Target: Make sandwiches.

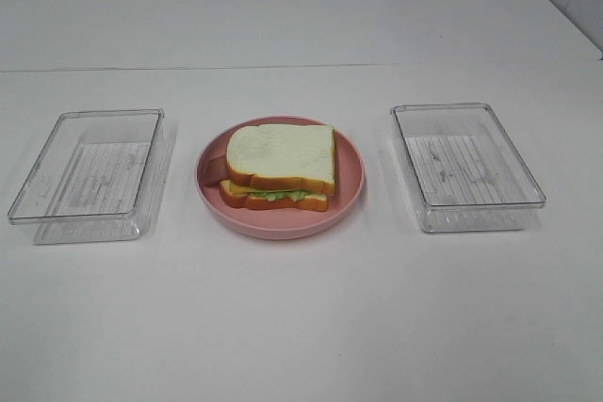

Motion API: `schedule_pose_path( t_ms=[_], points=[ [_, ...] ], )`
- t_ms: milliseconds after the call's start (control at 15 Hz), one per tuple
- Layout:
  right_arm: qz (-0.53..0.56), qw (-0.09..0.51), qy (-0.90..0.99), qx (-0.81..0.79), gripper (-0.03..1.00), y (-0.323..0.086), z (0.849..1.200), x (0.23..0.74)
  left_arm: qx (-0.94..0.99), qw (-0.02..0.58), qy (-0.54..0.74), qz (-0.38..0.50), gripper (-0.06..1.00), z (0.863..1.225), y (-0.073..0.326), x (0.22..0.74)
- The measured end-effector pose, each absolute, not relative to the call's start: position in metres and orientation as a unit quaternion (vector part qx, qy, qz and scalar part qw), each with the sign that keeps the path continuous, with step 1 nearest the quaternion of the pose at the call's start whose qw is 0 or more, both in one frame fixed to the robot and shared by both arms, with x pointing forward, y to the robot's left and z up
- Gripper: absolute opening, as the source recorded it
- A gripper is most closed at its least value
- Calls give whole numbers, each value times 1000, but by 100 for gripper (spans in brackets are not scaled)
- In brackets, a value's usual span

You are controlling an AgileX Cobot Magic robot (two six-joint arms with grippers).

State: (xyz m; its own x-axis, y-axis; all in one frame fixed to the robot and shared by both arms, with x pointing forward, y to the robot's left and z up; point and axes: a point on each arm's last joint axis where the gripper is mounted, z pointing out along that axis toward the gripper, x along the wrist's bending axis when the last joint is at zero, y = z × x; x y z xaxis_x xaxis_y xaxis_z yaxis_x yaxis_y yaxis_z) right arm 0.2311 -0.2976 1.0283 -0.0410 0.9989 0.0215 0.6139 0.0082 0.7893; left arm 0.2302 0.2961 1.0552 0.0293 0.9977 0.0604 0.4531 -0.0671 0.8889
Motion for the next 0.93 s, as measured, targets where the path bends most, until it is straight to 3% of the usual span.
schedule_pose_path(
  t_ms=[933],
  points=[
    [324,297,645,625,88,-298,1028,231,623,356,583,382,88,1055,296,230]
  ],
)
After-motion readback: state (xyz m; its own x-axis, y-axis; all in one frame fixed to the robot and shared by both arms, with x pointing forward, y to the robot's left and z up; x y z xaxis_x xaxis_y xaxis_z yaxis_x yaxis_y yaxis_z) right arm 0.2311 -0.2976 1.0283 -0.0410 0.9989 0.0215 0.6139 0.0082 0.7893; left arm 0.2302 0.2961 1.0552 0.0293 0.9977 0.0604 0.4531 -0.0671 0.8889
